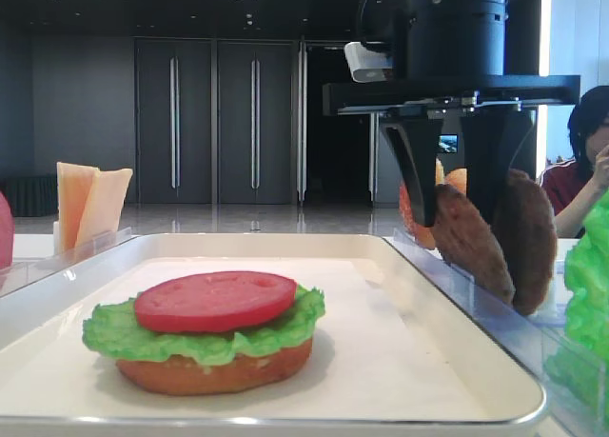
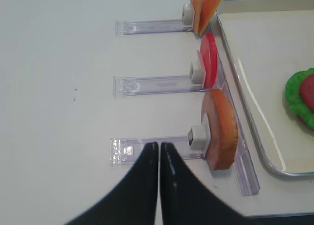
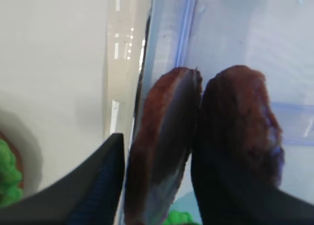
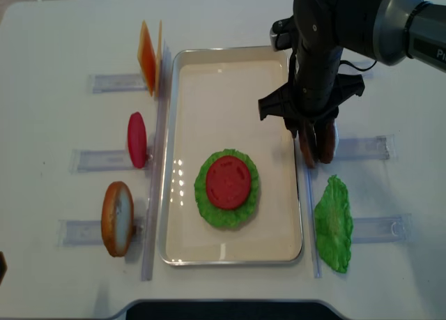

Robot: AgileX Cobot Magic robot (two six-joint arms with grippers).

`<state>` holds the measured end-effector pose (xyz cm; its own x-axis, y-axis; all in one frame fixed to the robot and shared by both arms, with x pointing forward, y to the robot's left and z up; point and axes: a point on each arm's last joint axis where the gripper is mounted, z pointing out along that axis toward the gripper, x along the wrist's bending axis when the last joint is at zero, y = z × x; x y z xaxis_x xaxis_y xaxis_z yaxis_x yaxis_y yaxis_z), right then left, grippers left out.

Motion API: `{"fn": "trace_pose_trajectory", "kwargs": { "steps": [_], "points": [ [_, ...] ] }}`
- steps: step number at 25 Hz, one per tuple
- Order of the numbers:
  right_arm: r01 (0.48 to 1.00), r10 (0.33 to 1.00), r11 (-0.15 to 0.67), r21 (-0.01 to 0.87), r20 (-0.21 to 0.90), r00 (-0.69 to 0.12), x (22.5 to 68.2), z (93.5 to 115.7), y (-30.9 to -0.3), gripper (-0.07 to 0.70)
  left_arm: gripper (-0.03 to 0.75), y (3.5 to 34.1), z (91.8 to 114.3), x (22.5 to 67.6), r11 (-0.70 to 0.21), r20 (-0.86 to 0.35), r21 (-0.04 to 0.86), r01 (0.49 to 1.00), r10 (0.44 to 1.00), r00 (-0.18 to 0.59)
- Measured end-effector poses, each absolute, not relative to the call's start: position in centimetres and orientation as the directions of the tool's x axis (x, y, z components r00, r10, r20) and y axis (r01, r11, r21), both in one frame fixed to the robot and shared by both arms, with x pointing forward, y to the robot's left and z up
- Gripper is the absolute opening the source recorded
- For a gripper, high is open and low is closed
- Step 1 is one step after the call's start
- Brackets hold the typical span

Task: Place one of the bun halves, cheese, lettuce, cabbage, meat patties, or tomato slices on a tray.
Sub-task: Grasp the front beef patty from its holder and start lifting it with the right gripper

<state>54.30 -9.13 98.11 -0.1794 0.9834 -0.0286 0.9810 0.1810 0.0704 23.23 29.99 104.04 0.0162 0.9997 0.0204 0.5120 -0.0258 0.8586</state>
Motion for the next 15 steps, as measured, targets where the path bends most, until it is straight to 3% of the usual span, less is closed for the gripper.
{"fn": "trace_pose_trajectory", "kwargs": {
  "steps": [7, 15],
  "points": [
    [0.975, 0.976, 0.204, 0.082, -0.089, -0.197, 54.52, 98.14, -9.64, 0.139, 0.001, 30.05, 104.04, 23.23, -0.029, 0.026, 0.858, 0.512, 1.000, 0.012],
    [0.978, 0.977, 0.198, 0.071, -0.100, -0.190, 54.44, 98.14, -9.76, 0.135, -0.001, 30.07, 104.04, 23.23, -0.030, 0.029, 0.858, 0.512, 1.000, 0.011]
  ]
}}
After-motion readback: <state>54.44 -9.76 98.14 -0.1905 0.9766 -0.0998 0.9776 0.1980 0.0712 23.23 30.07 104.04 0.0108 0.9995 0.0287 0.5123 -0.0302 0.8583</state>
